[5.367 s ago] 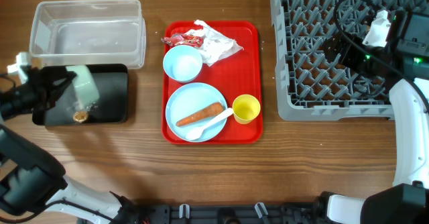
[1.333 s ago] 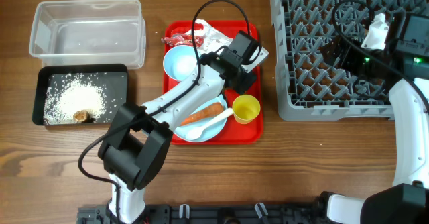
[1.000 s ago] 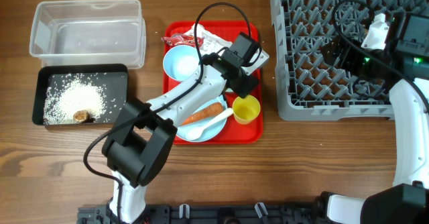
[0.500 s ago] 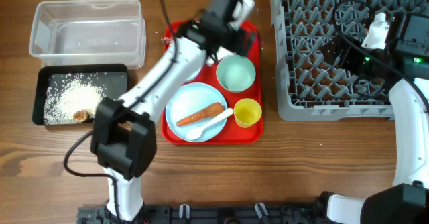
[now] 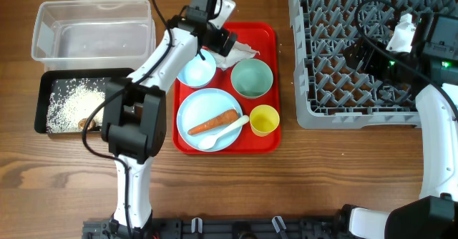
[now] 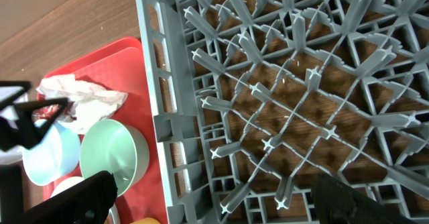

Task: Sort waste into correct bins and load items into the dishwasher rack
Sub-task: 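Grasp the white tissue and red wrapper with the left gripper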

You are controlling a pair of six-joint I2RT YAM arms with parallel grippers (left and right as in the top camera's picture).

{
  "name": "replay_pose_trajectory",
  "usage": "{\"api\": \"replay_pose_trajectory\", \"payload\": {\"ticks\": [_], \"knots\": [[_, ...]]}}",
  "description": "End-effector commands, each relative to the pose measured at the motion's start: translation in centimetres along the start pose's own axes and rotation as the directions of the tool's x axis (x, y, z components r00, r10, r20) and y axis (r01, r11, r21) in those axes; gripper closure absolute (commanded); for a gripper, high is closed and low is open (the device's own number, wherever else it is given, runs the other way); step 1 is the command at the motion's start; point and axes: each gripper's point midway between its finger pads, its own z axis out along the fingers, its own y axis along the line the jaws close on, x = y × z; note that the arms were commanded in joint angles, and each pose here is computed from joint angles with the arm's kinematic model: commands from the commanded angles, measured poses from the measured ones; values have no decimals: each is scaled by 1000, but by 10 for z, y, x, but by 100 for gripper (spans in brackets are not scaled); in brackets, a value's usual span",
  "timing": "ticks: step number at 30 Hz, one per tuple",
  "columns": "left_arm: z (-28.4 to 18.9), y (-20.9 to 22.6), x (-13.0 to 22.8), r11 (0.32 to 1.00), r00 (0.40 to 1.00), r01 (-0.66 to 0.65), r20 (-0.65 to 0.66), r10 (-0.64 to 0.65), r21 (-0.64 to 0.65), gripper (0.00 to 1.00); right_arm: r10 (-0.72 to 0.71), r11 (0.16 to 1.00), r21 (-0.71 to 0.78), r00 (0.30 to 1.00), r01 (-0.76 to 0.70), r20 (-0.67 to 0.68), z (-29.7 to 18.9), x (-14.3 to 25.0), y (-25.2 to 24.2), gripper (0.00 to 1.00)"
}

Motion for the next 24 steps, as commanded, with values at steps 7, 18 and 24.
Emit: {"api": "replay_pose_trajectory", "payload": {"ticks": [7, 18, 24], "knots": [[27, -12, 44, 999, 988, -26, -149, 32, 42, 1, -23, 1000, 9, 999, 23, 39, -9, -10, 2, 4], [50, -28, 80, 995, 967, -17, -252, 41, 96, 23, -23, 1000, 9, 999, 22, 38, -9, -10, 2, 3], [56, -32, 79, 993, 970, -7, -239, 36, 119, 76, -23, 1000, 9, 999, 23, 40, -9, -10, 2, 4]]}}
